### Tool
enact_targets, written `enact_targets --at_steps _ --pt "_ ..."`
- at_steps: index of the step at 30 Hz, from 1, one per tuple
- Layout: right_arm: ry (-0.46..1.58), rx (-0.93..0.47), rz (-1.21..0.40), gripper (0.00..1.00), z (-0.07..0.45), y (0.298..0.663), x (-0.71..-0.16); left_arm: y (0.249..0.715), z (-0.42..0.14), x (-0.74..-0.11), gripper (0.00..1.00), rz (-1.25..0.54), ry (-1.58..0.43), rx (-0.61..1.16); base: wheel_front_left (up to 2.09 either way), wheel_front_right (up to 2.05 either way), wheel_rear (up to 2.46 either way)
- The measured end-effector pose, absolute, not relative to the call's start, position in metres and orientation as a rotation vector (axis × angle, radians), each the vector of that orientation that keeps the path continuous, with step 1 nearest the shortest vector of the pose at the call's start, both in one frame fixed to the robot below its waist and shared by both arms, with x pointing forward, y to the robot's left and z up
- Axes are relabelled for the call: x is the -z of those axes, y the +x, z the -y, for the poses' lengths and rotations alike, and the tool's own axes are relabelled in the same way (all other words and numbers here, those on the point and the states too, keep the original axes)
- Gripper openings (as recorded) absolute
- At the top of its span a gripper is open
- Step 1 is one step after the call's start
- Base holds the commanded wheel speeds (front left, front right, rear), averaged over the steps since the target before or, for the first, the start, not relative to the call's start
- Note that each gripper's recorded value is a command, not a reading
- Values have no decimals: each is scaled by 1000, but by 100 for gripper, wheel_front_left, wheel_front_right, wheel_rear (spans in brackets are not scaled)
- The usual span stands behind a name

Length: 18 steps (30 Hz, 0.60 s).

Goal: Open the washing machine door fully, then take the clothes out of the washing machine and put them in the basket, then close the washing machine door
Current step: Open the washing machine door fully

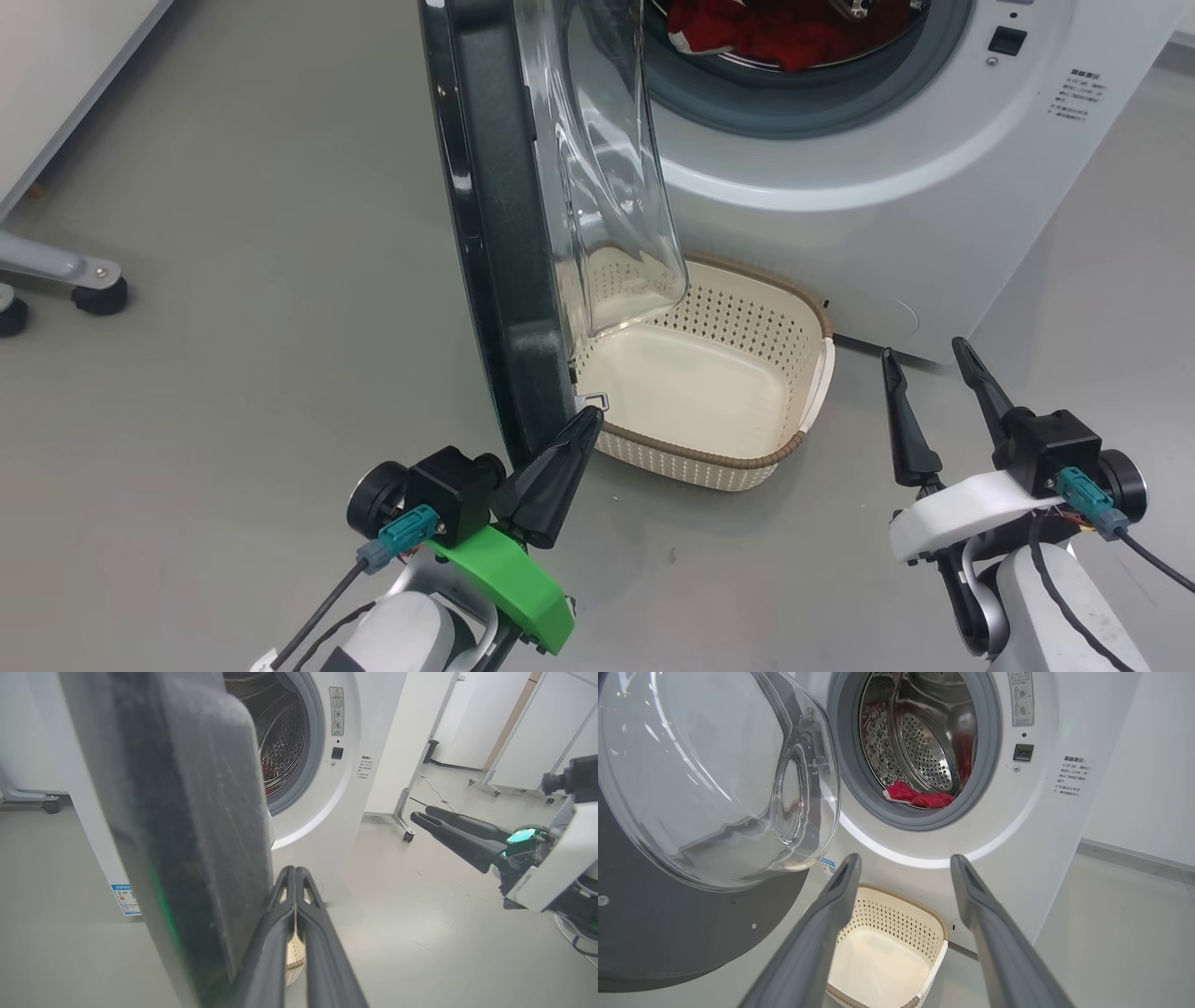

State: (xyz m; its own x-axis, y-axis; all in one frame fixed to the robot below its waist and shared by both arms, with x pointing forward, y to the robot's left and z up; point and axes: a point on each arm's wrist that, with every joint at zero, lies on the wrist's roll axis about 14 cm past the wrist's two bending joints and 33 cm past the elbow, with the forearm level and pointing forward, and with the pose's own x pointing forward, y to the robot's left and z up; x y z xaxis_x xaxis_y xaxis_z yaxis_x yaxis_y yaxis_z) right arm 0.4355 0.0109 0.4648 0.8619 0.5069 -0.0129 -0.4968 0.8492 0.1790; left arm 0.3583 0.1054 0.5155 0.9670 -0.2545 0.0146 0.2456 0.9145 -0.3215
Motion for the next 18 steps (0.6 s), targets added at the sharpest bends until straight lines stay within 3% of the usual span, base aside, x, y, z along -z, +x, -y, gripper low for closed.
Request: enact_targets --at_steps 18 --pt "176 -530 -62 100 -12 439 -463 361 -134 -503 0 -32 -364 128 0 0 0"
